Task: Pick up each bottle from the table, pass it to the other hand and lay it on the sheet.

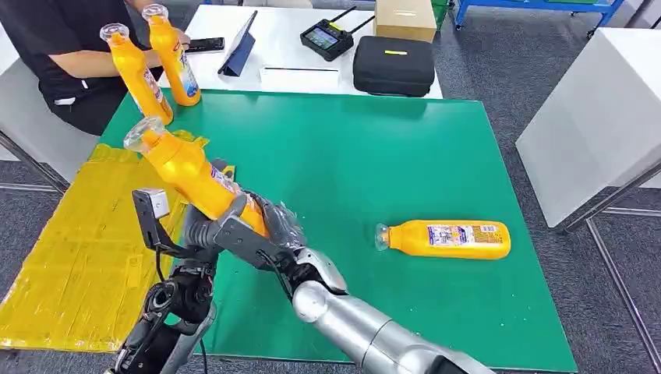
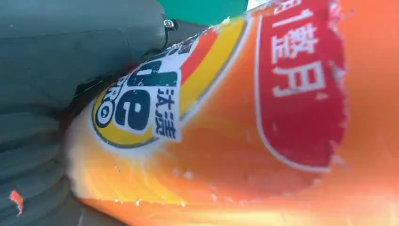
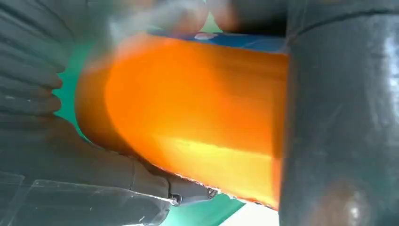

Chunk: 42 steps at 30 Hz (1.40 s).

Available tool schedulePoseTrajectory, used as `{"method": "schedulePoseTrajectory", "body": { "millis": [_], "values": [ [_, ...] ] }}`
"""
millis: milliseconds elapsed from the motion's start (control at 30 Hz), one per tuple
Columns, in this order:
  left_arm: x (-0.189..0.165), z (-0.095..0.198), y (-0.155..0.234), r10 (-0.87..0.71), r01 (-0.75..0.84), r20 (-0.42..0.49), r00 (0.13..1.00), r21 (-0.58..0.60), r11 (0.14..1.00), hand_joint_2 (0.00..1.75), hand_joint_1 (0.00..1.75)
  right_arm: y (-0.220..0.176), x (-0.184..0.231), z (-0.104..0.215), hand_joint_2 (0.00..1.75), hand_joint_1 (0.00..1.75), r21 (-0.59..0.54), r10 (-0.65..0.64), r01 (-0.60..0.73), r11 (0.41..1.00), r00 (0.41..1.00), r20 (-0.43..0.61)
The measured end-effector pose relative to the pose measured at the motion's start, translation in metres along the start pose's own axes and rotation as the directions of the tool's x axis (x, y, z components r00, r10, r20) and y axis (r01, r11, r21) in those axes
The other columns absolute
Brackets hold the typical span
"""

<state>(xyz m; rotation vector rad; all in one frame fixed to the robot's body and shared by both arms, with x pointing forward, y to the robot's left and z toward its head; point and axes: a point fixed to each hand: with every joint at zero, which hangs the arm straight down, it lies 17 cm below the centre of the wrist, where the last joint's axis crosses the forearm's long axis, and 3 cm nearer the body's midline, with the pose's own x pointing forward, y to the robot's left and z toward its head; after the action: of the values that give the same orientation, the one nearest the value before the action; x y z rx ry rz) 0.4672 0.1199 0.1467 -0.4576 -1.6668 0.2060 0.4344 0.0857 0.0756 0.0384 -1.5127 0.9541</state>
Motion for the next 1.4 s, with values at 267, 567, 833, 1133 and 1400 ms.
{"method": "schedulePoseTrajectory", "body": {
  "millis": [267,567,833,1133,1400],
  "values": [
    [0.008,-0.002,0.004,-0.018,0.018,0.028,0.999,0.017,1.0,1.75,1.75,-0.006,0.002,-0.005,1.75,1.75,0.005,0.008,-0.009,1.0,1.0,0.007],
    [0.018,-0.002,0.01,-0.217,0.212,0.087,0.972,0.064,0.975,1.75,1.75,-0.009,0.001,-0.006,0.0,0.0,-0.029,0.05,-0.05,0.998,0.999,0.015],
    [0.051,-0.011,0.073,-0.86,0.805,0.152,0.488,0.303,0.51,1.75,1.75,-0.035,-0.023,0.009,0.0,0.0,-0.084,0.157,-0.157,0.984,0.988,-0.009],
    [0.032,0.006,0.173,-0.974,0.947,0.002,-0.227,0.233,-0.22,1.75,1.75,-0.109,-0.046,0.046,0.0,0.0,-0.246,0.224,-0.224,0.943,0.974,-0.031],
    [-0.019,0.05,0.298,-0.839,0.861,-0.194,-0.508,-0.106,-0.497,0.0,0.0,-0.182,-0.092,0.101,0.0,0.0,-0.34,0.293,-0.306,0.889,0.952,-0.09]
  ]
}}
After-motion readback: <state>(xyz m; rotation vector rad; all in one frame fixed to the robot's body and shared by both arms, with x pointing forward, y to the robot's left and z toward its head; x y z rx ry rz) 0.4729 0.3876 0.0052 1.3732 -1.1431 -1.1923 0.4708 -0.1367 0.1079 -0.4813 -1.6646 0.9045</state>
